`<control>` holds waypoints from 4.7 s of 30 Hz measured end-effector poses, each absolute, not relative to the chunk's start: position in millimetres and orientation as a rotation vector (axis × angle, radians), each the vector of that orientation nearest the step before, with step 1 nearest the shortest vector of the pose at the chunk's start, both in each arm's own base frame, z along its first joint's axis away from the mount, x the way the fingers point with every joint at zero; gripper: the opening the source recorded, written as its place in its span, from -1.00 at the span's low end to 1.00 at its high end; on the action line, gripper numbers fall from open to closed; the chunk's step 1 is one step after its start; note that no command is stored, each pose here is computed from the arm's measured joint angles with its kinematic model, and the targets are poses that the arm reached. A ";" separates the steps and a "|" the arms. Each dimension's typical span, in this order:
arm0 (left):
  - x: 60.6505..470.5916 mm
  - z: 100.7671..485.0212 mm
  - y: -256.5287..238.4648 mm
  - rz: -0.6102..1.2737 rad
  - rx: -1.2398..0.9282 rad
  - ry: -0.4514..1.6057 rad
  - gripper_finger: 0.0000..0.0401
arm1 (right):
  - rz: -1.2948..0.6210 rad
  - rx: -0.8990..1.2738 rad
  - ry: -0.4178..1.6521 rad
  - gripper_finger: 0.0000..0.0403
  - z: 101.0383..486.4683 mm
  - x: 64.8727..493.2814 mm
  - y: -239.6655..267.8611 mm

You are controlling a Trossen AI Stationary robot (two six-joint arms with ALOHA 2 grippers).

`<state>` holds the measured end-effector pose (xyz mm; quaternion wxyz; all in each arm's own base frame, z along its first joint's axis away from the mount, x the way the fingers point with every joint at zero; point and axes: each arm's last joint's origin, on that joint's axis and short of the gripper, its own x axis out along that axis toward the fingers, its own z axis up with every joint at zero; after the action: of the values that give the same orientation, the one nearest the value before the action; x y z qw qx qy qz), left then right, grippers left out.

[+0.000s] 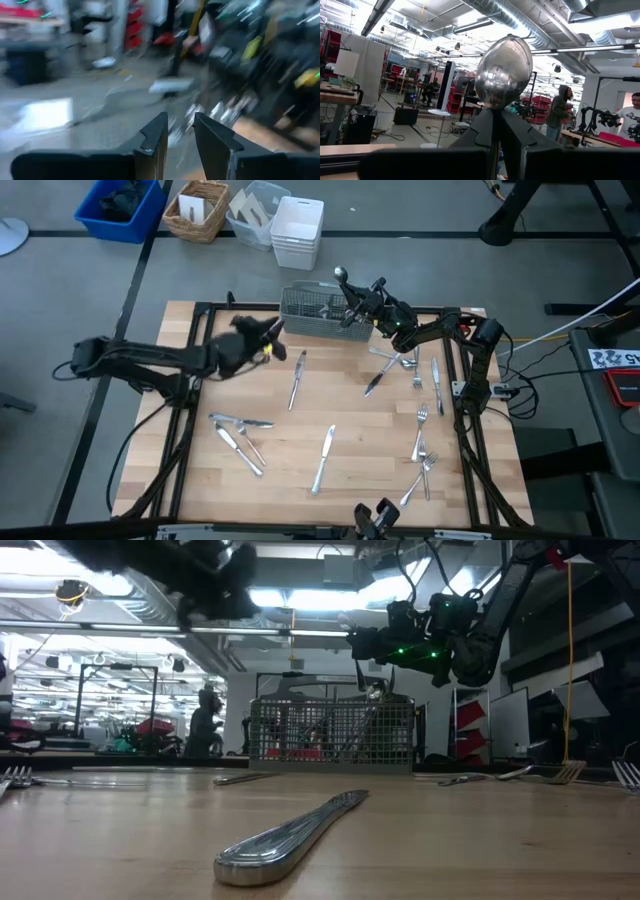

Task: Sort silverware
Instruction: Put the spoon into the gray silverware organizer

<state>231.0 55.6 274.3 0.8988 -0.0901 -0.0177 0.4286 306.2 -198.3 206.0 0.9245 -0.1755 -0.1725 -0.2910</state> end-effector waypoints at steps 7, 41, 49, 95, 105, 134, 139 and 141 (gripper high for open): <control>227.0 291.1 110.1 0.708 -0.193 -0.297 -0.56 | -0.596 -0.359 -0.356 -0.89 206.2 306.3 -198.0; 332.2 280.7 209.3 0.507 -0.169 -0.229 -0.18 | -0.522 -0.367 -0.342 -0.89 205.3 308.0 -196.6; 334.0 280.9 209.9 0.507 -0.121 -0.221 -0.42 | -0.509 -0.368 -0.340 -0.89 205.1 308.2 -196.4; 338.8 276.0 203.2 0.416 -0.206 -0.179 -1.00 | -0.625 -0.414 -0.333 -0.23 248.9 293.9 -190.6; 352.9 239.5 201.1 0.423 -0.237 -0.007 -0.99 | -0.636 -0.330 -0.052 -0.23 275.6 274.1 -179.6; 360.5 229.5 196.9 0.404 -0.136 0.024 -0.31 | -0.334 -0.042 0.841 -0.23 246.6 205.0 -130.3; 358.7 244.0 189.2 0.369 -0.132 -0.006 -0.31 | -0.286 -0.078 0.919 -0.23 241.9 200.5 -127.3; 358.4 250.3 184.2 0.357 -0.128 -0.017 -0.31 | -0.285 -0.067 0.931 -0.23 241.1 199.6 -126.8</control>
<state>358.4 184.2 250.3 0.9821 -0.0636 -0.0087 0.1774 199.6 -126.8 241.1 0.8834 -0.0320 0.4471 -0.1368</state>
